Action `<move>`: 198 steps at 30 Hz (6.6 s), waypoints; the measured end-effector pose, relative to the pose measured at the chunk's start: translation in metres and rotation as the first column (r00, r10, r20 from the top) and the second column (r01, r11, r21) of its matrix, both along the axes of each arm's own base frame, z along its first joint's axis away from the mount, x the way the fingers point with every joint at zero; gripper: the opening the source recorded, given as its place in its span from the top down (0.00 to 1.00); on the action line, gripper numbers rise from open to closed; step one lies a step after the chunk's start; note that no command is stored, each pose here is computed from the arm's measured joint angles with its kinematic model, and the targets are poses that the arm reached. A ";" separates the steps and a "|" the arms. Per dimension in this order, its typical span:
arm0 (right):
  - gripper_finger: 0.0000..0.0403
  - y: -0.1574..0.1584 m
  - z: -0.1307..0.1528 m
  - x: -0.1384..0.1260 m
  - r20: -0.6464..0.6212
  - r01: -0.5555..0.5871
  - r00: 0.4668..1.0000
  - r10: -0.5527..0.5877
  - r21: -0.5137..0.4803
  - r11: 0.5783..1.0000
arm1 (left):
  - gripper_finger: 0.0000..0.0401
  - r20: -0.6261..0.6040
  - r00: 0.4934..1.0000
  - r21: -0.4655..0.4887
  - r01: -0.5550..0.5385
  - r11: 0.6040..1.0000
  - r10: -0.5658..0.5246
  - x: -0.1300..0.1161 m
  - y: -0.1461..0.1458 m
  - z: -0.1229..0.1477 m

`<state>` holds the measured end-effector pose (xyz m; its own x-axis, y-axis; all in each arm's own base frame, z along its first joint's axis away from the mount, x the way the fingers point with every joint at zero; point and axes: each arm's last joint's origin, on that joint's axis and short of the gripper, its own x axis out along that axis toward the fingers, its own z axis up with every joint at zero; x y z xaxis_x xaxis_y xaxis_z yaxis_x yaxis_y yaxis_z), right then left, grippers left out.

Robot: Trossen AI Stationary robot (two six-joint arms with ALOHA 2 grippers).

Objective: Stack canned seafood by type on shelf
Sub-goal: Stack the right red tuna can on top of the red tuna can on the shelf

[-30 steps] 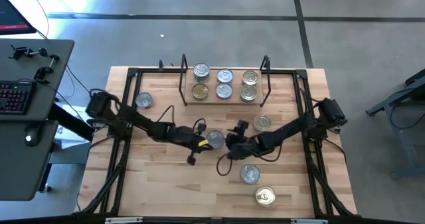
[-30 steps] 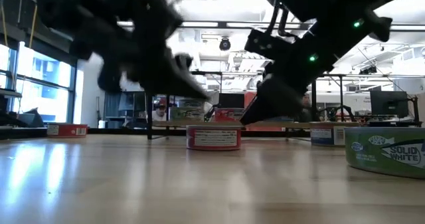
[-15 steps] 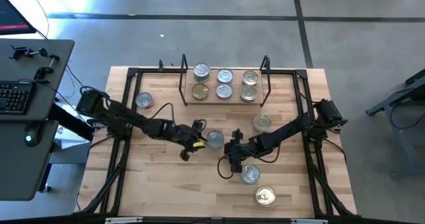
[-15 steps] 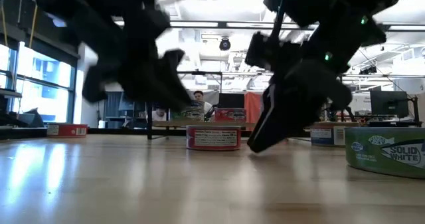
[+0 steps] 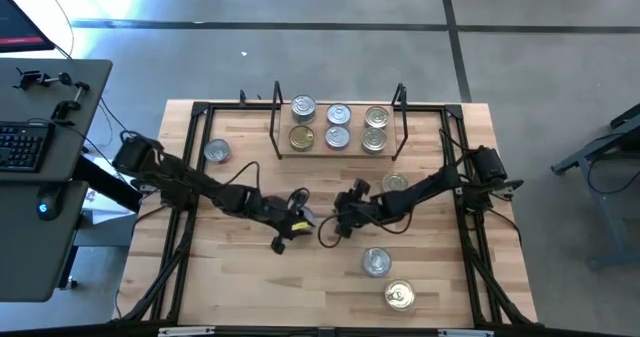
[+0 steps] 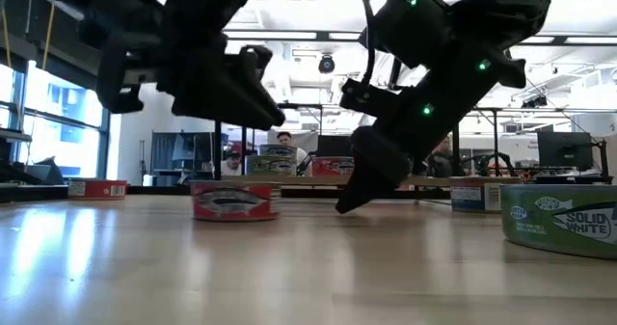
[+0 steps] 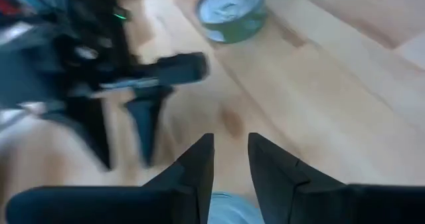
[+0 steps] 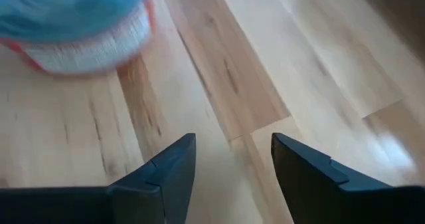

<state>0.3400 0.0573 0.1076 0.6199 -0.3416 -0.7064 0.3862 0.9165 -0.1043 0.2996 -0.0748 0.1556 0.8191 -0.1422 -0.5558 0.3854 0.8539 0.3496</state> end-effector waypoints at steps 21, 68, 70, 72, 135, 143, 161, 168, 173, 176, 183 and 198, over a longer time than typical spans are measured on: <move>0.53 0.028 -0.001 0.021 0.253 -0.203 0.947 0.199 -0.010 0.979 | 0.72 -0.322 0.937 0.145 -0.096 0.985 0.138 -0.048 -0.030 -0.010; 0.52 0.059 0.024 0.033 0.127 -0.496 0.819 0.560 -0.334 0.801 | 0.99 -0.106 0.990 0.006 -0.088 0.996 0.088 -0.046 -0.026 -0.001; 0.52 0.054 0.023 0.034 0.119 -0.491 0.825 0.552 -0.331 0.805 | 0.98 -0.094 0.994 0.004 -0.063 0.998 0.064 -0.049 -0.026 0.006; 0.52 0.050 0.023 0.035 0.114 -0.486 0.831 0.545 -0.328 0.810 | 0.94 -0.099 0.995 0.046 0.012 0.999 -0.008 -0.052 -0.029 0.007; 0.40 0.059 0.013 0.025 -0.206 -0.658 0.729 0.652 -0.471 0.587 | 0.99 -0.082 0.984 0.046 -0.156 0.987 0.159 -0.015 0.004 -0.033; 0.40 0.051 0.014 0.027 -0.297 -0.636 0.753 0.587 -0.558 0.533 | 1.00 -0.021 0.986 -0.018 -0.164 0.986 0.164 -0.003 0.007 -0.015; 0.61 0.052 0.016 0.028 -0.058 -0.475 0.863 0.502 -0.432 0.767 | 1.00 0.042 0.986 -0.085 -0.158 0.984 0.162 -0.003 0.006 0.005; 0.95 0.048 0.014 0.028 -0.102 -0.486 0.863 0.495 -0.438 0.756 | 1.00 0.040 0.995 0.012 -0.096 0.995 0.095 -0.018 -0.008 0.020; 0.94 0.051 0.025 0.024 -0.098 -0.426 0.894 0.438 -0.492 0.759 | 0.98 -0.045 0.998 0.165 -0.040 0.986 0.048 -0.029 -0.014 0.014; 0.87 0.055 0.043 0.016 -0.037 -0.323 0.934 0.355 -0.507 0.799 | 0.92 -0.095 0.993 0.173 -0.045 0.984 0.062 -0.027 -0.011 -0.001; 0.68 0.065 0.079 -0.001 0.079 -0.262 0.942 0.327 -0.438 0.860 | 0.70 -0.060 0.993 0.189 -0.087 0.978 0.099 -0.006 -0.001 -0.029; 0.57 0.067 0.040 0.004 -0.125 -0.534 0.838 0.531 -0.388 0.751 | 0.97 -0.056 0.990 0.218 -0.111 0.970 0.126 0.004 0.008 -0.048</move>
